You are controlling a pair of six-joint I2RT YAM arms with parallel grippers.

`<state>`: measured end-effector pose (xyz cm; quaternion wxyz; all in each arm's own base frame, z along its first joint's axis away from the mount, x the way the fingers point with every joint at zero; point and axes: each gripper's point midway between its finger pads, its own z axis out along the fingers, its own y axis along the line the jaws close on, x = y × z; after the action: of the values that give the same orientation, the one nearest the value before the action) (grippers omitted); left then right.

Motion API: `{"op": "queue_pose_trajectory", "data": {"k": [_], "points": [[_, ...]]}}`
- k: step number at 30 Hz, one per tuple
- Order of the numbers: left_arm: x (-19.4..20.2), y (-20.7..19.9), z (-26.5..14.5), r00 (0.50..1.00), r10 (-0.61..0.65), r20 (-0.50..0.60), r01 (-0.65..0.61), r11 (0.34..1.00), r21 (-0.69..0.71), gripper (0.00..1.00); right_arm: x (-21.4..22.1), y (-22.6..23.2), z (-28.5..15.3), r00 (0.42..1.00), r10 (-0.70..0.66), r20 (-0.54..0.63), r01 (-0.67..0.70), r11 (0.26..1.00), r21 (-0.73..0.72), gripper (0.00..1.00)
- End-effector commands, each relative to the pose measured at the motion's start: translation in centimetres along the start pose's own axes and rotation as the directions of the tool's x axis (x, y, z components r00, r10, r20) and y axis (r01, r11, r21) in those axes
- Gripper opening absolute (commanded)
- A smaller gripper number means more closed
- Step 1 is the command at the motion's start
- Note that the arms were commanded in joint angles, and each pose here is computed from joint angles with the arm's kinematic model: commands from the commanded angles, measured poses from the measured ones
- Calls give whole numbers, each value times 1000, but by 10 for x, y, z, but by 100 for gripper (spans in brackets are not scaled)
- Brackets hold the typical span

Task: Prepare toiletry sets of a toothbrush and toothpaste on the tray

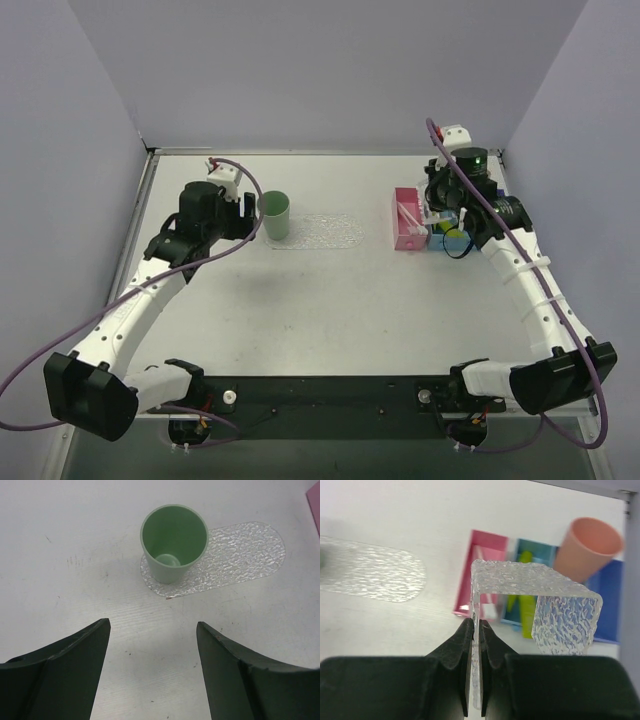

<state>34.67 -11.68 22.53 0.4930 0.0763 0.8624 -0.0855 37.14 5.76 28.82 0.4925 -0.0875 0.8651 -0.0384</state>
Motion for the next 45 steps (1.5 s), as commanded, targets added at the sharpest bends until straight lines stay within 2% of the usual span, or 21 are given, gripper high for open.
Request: {"op": "queue_pose_trajectory", "data": {"k": [1, 6, 9, 11, 13, 16, 21, 27, 33, 39, 45], "points": [[-44, -22, -18, 987, -52, 150, 36, 993, 108, 80, -37, 63, -14, 967, 195, 167, -141, 948, -286, 0], [-70, -66, -36, 965, -162, 207, 83, 935, 345, 80, -64, 121, -37, 914, 346, 212, -177, 810, -560, 0], [-80, -95, -52, 949, -231, 215, 102, 870, 482, 80, -73, 144, -52, 893, 405, 197, -178, 718, -673, 0], [-89, -114, -64, 930, -297, 215, 126, 809, 574, 80, -75, 157, -63, 887, 427, 178, -167, 655, -737, 0], [-97, -133, -77, 908, -359, 214, 125, 721, 682, 80, -82, 166, -76, 873, 455, 172, -157, 598, -786, 0], [-100, -149, -88, 892, -416, 177, 141, 627, 766, 80, -89, 173, -93, 859, 484, 169, -138, 537, -832, 0], [-102, -169, -101, 894, -434, 115, 134, 502, 854, 80, -99, 178, -125, 834, 521, 181, -76, 435, -897, 0], [-106, -175, -100, 879, -470, 80, 155, 440, 885, 80, -104, 180, -146, 823, 537, 185, -41, 382, -923, 0], [-114, -193, -110, 883, -467, 40, 134, 334, 933, 79, -105, 182, -155, 827, 534, 177, -22, 347, -938, 0], [-118, -200, -112, 875, -484, 10, 143, 278, 950, 69, -104, 184, -160, 830, 534, 161, -22, 319, -947, 0], [-117, -204, -117, 868, -495, -35, 163, 217, 963, 54, -104, 186, -160, 831, 534, 155, -21, 309, -951, 0]]}}
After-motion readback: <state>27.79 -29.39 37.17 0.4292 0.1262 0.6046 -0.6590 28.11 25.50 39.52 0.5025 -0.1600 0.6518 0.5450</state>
